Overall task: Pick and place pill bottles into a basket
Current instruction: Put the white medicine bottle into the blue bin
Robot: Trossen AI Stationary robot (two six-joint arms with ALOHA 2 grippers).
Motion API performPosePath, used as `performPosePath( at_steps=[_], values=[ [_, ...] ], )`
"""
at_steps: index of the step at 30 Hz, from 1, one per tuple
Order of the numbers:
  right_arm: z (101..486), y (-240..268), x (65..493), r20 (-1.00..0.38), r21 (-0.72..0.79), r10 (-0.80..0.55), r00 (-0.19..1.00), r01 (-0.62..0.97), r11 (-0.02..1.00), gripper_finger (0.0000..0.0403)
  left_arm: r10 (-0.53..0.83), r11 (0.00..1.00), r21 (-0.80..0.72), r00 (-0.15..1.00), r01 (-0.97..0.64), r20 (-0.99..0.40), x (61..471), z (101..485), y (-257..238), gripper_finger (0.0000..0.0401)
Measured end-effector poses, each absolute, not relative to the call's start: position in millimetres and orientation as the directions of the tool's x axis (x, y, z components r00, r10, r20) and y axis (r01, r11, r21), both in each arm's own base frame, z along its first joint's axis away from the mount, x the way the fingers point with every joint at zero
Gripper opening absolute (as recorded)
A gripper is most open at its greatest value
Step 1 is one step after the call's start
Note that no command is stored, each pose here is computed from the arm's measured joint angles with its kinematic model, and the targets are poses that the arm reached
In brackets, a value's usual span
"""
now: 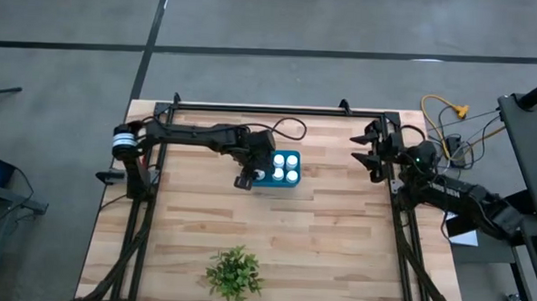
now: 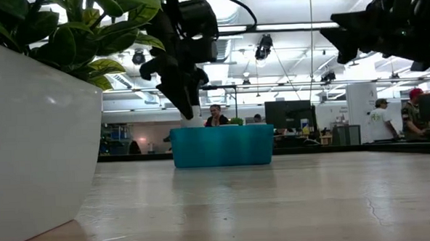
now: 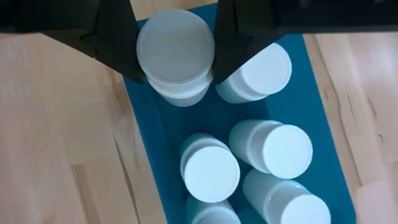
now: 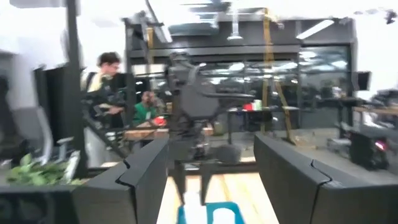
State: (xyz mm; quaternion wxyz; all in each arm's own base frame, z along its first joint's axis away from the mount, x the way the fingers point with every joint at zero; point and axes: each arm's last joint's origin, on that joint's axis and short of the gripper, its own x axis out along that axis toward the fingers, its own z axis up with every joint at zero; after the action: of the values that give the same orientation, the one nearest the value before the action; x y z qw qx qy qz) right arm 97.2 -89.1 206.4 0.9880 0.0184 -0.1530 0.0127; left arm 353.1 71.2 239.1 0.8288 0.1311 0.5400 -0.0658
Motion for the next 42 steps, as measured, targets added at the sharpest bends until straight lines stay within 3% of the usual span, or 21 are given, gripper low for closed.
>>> performPosePath(
  at_steps=[3, 7, 16, 23, 26, 31, 42],
  values=[
    [205.0, -93.5, 91.5, 0.293, 0.071, -0.028, 0.956, 0.008, 0.997, 0.0224, 0.032, 0.957, 0.145, 0.406, 0.251, -0.913, 353.2, 238.6, 71.3, 0.0143],
    [202.3, -89.5, 89.1, 0.283, 0.058, 0.008, 0.959, -0.026, 0.998, 0.0224, 0.033, 0.957, 0.145, 0.405, 0.25, -0.914, 352.9, 239.5, 71.5, 0.0143],
    [212.0, -74.7, 96.2, 0.414, 0.069, -0.049, 0.909, 0.022, 0.997, 0.0224, 0.039, 0.956, 0.159, 0.434, 0.245, -0.9, 355.3, 248.1, 72.0, 0.0143],
    [192.6, -53.1, 123.6, 0.28, 0.093, -0.07, 0.958, 0.045, 0.995, 0.0224, 0.039, 0.956, 0.16, 0.438, 0.244, -0.898, 355.6, 248.2, 72.0, 0.0143],
    [195.8, -38.4, 129.1, 0.322, 0.038, -0.099, 0.942, 0.092, 0.995, 0.0224, 0.037, 0.958, 0.153, 0.426, 0.242, -0.904, 354.2, 245.6, 71.8, 0.0143],
    [206.2, -14.6, 129.9, 0.425, -0.049, -0.027, 0.905, 0.053, 0.997, 0.0224, 0.036, 0.964, 0.143, 0.42, 0.226, -0.907, 354.1, 244.6, 71.7, 0.0143],
    [214.0, -7.7, 119.7, 0.483, -0.074, 0.062, 0.874, -0.029, 0.997, 0.0224, 0.036, 0.964, 0.144, 0.425, 0.224, -0.904, 354.7, 242.9, 71.9, 0.0143]
  ],
)
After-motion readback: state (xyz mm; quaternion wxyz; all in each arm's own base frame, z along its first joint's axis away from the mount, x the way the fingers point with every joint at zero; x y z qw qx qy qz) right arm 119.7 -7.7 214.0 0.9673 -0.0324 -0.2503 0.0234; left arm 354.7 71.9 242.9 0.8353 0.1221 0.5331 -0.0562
